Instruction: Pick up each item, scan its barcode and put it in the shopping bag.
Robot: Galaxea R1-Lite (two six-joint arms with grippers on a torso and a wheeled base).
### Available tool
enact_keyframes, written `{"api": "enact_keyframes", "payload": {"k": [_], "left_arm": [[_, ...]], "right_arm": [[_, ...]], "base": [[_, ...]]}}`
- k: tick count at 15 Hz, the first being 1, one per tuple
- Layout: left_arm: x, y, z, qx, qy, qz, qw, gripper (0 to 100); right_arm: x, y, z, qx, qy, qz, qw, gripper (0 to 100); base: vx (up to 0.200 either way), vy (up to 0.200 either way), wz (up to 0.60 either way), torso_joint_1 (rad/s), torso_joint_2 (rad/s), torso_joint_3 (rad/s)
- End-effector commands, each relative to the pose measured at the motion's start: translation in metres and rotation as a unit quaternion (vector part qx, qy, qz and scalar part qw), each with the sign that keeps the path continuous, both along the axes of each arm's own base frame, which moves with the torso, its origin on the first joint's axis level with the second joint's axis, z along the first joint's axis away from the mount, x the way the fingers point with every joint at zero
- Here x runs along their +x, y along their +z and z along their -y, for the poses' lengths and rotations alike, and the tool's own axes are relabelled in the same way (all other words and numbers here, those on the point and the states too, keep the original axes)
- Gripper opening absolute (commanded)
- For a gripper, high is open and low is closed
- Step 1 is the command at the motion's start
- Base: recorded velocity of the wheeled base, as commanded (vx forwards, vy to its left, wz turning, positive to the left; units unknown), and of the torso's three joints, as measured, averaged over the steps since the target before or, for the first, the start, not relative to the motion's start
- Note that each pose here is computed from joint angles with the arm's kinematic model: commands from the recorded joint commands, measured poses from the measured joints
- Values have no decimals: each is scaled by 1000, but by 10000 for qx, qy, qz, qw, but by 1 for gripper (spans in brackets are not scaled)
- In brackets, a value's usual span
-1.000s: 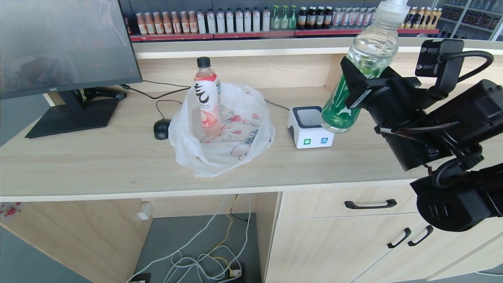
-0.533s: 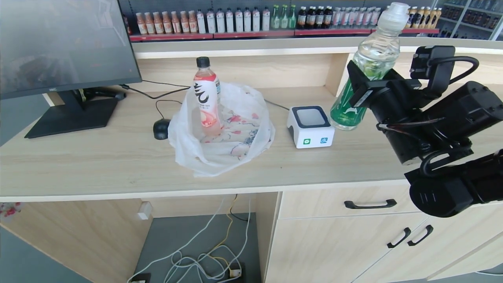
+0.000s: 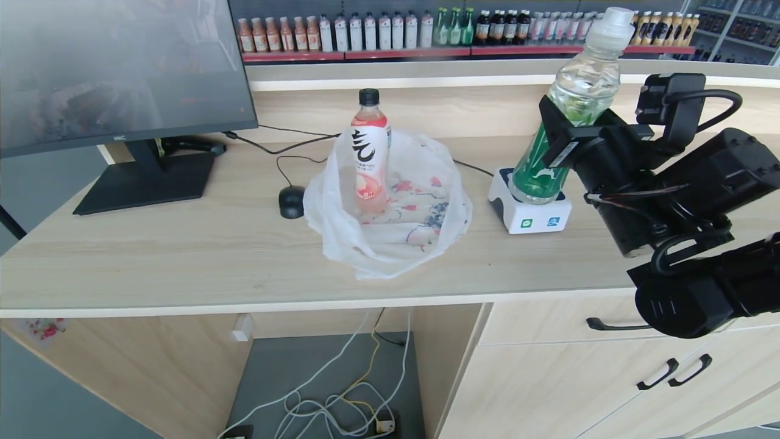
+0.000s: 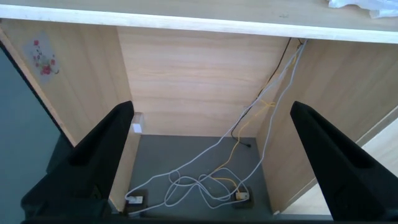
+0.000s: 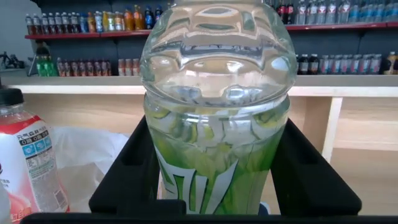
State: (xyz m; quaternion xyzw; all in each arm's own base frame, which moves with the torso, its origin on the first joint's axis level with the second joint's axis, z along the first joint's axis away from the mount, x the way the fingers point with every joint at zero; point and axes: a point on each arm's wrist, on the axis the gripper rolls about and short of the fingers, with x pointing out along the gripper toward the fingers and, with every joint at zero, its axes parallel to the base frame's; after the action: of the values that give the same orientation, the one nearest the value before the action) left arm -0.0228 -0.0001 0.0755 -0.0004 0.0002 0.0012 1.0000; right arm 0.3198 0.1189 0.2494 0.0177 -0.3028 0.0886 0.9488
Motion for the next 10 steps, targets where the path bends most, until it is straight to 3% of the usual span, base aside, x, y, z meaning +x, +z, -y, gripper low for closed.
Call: {"api": "enact_keyframes", "payload": {"k": [1, 4, 10], "left_arm": [[0, 0, 0, -3, -4, 2, 10000, 100], [0, 0, 0, 4, -4, -6, 10000, 100], [0, 0, 0, 12, 4, -6, 10000, 100]], "right_arm": [[1, -1, -1, -7, 20, -5, 10000, 0], [0, 0, -2, 0, 21, 0, 10000, 0], [-11, -5, -13, -142, 179, -100, 9997, 0]], "base": [[0, 200, 0, 12, 2, 2], [0, 200, 0, 4, 7, -1], [0, 0, 0, 0, 0, 0]]}}
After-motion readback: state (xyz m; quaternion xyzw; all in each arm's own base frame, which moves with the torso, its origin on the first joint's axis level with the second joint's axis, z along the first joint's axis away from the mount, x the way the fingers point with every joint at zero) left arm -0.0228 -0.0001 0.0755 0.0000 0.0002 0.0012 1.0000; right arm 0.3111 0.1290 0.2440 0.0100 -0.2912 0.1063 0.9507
